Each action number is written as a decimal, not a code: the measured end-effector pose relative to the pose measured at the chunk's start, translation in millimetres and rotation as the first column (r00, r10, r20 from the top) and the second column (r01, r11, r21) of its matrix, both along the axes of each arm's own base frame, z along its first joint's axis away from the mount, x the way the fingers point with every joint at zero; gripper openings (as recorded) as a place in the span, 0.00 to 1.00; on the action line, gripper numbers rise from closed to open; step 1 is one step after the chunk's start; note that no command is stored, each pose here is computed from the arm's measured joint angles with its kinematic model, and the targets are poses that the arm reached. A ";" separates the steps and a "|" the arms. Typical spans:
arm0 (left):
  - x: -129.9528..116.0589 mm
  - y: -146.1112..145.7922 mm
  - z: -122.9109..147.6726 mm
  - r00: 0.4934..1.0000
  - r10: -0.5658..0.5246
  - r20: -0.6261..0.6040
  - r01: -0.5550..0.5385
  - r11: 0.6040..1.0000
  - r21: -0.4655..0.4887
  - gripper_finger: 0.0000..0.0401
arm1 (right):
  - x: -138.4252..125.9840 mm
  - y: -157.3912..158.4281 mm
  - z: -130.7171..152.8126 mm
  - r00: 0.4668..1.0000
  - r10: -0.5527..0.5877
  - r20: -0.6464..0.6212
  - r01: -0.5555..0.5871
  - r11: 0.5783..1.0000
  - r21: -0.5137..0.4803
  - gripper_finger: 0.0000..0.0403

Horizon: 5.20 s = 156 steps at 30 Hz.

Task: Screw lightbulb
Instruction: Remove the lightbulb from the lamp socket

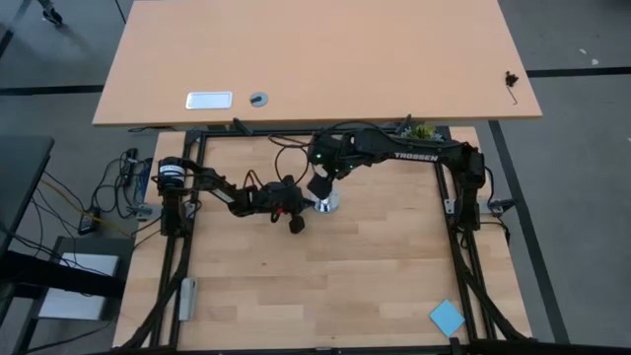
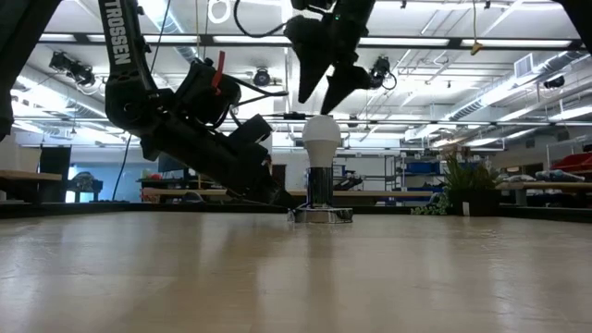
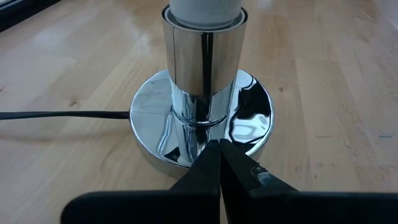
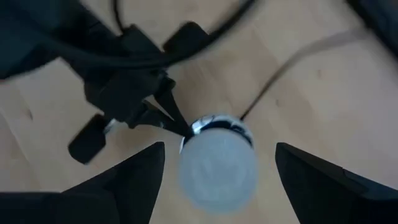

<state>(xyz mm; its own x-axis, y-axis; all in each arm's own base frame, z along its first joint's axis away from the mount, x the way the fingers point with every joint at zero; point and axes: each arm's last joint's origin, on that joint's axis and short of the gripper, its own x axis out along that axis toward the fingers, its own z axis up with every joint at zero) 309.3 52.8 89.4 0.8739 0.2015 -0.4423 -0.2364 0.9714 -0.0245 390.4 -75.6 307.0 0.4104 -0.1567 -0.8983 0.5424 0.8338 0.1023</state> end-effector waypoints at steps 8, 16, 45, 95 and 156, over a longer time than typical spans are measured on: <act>0.1 0.0 0.0 1.000 0.000 -0.001 0.000 1.000 -0.001 0.00 | 3.6 3.5 -12.4 0.995 -0.088 -0.039 0.090 0.994 0.060 0.77; 0.1 0.0 0.0 1.000 0.000 -0.002 0.000 1.000 -0.001 0.01 | 9.7 5.3 -33.9 0.989 -0.068 -0.131 0.077 0.995 0.066 0.77; 0.1 0.0 -0.2 1.000 -0.001 -0.005 0.001 1.000 -0.001 0.01 | 10.1 4.8 -14.0 0.816 0.518 -0.257 -0.557 0.823 -0.109 0.76; 0.0 -0.3 -0.3 1.000 -0.008 -0.004 0.008 1.000 -0.004 0.01 | 5.6 -15.1 -26.8 0.842 0.491 -0.223 -0.511 0.858 -0.040 0.80; 0.0 -0.3 -0.3 1.000 -0.012 -0.006 0.013 1.000 0.004 0.01 | 5.5 -16.8 -27.4 0.778 0.592 -0.212 -0.612 0.790 -0.043 0.70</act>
<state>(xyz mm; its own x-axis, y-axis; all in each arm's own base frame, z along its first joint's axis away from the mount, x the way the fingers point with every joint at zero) 309.3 52.5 89.1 0.8737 0.1922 -0.4470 -0.2243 0.9743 -0.0196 396.0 -92.4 279.6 0.2878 -0.0277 -0.9573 -0.0740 0.9960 -0.0511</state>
